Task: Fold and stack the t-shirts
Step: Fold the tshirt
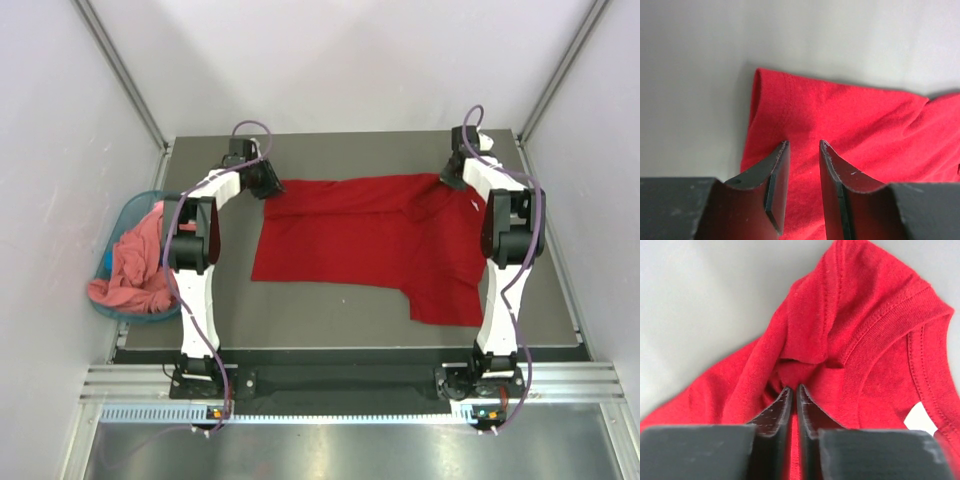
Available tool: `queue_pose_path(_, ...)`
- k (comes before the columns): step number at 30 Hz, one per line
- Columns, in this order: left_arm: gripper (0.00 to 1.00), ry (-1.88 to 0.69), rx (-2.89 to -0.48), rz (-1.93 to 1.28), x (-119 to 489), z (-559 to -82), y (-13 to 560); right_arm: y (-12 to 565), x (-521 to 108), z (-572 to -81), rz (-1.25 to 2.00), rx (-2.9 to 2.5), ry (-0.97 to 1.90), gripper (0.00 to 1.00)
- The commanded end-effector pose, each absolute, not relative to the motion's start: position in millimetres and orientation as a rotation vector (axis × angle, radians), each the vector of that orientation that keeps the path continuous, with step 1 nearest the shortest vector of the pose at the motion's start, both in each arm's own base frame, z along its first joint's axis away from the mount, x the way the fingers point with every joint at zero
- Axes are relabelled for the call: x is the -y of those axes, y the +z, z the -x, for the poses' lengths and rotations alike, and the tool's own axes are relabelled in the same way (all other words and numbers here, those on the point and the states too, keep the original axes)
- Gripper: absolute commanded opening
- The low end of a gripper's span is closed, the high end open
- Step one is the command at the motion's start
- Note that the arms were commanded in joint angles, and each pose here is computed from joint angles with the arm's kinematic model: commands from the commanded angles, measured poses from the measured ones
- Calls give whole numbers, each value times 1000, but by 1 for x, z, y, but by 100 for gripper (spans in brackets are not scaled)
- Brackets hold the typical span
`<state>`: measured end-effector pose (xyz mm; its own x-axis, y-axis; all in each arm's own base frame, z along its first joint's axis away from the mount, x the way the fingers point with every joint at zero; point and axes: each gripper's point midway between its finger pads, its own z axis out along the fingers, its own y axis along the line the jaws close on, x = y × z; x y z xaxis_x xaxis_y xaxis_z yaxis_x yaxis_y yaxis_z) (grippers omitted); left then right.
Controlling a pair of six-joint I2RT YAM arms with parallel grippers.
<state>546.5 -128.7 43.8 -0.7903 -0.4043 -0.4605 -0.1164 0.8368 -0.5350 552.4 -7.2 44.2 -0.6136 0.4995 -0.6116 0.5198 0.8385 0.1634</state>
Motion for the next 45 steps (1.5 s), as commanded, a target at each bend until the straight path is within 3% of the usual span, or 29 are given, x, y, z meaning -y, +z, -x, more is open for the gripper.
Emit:
queue_pose_path(1,35,-628,-2366,374,121,-569,52,88,38,-569,-749,-2214,-62,0)
queue_pose_path(10,35,-602,-2391,389,116,-572,41,135,70,-502,-699,-2182,-206,0)
queue_pose_path(19,35,-624,-2401,406,119,-569,38,97,77,-417,-785,-2245,-273,0)
queue_pose_path(26,35,-645,-2413,423,121,-565,35,71,49,-399,-795,-2307,-106,0)
queue_pose_path(28,36,-647,-2415,424,121,-564,35,69,48,-397,-796,-2317,-101,3)
queue_pose_path(29,36,-643,-2416,426,121,-563,34,70,47,-397,-797,-2317,-92,9)
queue_pose_path(30,36,-644,-2415,426,121,-563,36,70,46,-397,-797,-2321,-89,22)
queue_pose_path(31,36,-643,-2416,425,120,-562,36,77,46,-400,-791,-2312,-85,26)
queue_pose_path(36,36,-637,-2416,427,120,-562,37,107,47,-427,-693,-2284,27,41)
queue_pose_path(45,36,-702,-2360,426,127,-571,54,103,50,-509,-484,-2248,318,42)
